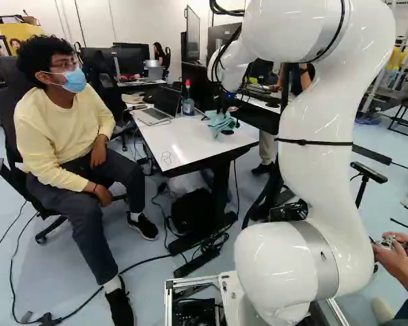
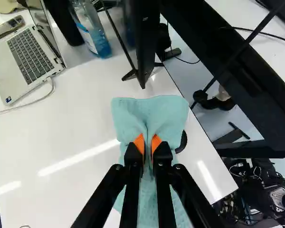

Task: Clean the table with the green towel

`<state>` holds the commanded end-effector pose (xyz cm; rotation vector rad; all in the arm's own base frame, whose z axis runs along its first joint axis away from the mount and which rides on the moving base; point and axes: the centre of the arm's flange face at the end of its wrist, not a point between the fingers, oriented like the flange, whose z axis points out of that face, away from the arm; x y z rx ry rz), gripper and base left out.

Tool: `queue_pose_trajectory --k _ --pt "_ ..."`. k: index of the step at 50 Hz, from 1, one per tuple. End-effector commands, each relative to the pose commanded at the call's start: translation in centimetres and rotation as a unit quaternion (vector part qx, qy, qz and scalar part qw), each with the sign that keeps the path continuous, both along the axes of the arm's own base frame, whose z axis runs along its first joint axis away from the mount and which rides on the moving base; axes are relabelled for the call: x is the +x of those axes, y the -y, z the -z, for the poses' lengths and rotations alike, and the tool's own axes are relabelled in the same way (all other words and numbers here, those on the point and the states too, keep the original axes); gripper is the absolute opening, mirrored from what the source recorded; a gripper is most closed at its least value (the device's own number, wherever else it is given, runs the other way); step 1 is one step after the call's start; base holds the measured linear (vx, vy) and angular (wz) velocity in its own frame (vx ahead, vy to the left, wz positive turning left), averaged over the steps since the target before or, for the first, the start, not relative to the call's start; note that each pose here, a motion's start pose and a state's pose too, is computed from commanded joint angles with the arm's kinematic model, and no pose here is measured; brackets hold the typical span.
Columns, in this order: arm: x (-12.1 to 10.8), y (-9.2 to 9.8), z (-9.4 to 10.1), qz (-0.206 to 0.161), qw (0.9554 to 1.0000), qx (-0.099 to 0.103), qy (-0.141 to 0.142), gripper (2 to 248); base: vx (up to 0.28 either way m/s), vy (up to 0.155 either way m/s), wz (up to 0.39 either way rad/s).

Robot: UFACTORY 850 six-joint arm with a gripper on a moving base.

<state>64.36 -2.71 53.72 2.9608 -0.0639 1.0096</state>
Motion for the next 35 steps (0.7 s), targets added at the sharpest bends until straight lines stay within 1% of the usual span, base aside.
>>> queue_pose_trajectory --k 35 --pt "-1.6 -2.7 -3.7 -0.021 0.9991 0.001 -0.037 39 0.000 0.000 0.000"
